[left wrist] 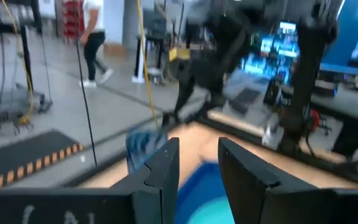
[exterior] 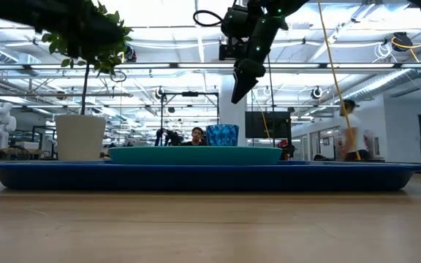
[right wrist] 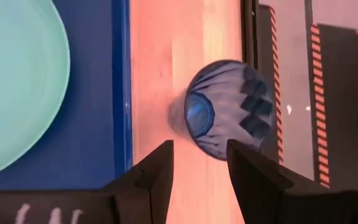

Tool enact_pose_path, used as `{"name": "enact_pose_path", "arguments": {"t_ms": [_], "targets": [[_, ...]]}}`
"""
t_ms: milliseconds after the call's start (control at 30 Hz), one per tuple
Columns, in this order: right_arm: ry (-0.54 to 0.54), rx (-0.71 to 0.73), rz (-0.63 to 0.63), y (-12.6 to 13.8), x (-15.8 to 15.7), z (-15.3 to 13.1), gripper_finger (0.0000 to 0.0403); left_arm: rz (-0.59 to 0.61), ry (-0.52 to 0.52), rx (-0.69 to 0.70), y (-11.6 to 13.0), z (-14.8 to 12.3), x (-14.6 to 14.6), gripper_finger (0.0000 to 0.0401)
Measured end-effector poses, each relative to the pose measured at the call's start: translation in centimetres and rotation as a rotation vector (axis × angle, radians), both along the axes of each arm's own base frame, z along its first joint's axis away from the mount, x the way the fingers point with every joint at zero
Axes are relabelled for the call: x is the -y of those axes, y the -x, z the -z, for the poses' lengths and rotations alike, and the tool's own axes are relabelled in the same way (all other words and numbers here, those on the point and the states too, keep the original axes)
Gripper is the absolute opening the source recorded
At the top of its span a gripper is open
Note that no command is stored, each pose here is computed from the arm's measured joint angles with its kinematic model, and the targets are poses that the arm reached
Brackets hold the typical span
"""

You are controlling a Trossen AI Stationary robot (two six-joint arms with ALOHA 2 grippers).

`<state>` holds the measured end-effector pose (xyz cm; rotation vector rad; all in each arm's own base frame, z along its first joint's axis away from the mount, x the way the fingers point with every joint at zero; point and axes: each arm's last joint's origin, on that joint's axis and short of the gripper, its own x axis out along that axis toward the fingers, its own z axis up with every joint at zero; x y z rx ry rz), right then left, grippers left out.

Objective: Pick and place plate/cup/fork/spoon on tray
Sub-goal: Put the blue cup to the top right of the blue plate on the blue serving tray

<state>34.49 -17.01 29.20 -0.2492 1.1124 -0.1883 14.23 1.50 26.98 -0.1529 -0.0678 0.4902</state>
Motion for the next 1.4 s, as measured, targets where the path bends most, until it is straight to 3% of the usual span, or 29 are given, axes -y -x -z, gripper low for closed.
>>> {"name": "enact_pose_path", "arguments": {"t_ms": [167,467,733,1133,1400], "targets": [[0.028,0.007,-0.033,-0.2,0.2,0.0,0.0139,-0.016,-0.014,0.057,0.0,-2.2,-0.2,0.0113],[0.041,-0.01,-0.063,-0.6,0.5,0.7,0.0122,0.006,-0.008,-0.07,-2.3,-0.1,0.0,0.0113],[0.079,0.046,-0.076,-1.1,0.6,-0.9,0.0077,0.007,-0.106,-0.033,-3.0,-0.7,0.0,0.0113],[0.153,0.163,-0.106,-1.8,0.5,-5.1,0.0108,-0.036,-0.235,0.007,-2.7,-1.8,-0.4,0.0113],[0.049,0.012,-0.089,-3.2,1.8,-0.5,0.0107,-0.077,-0.245,0.007,-2.5,-2.0,-1.1,0.0113]]}}
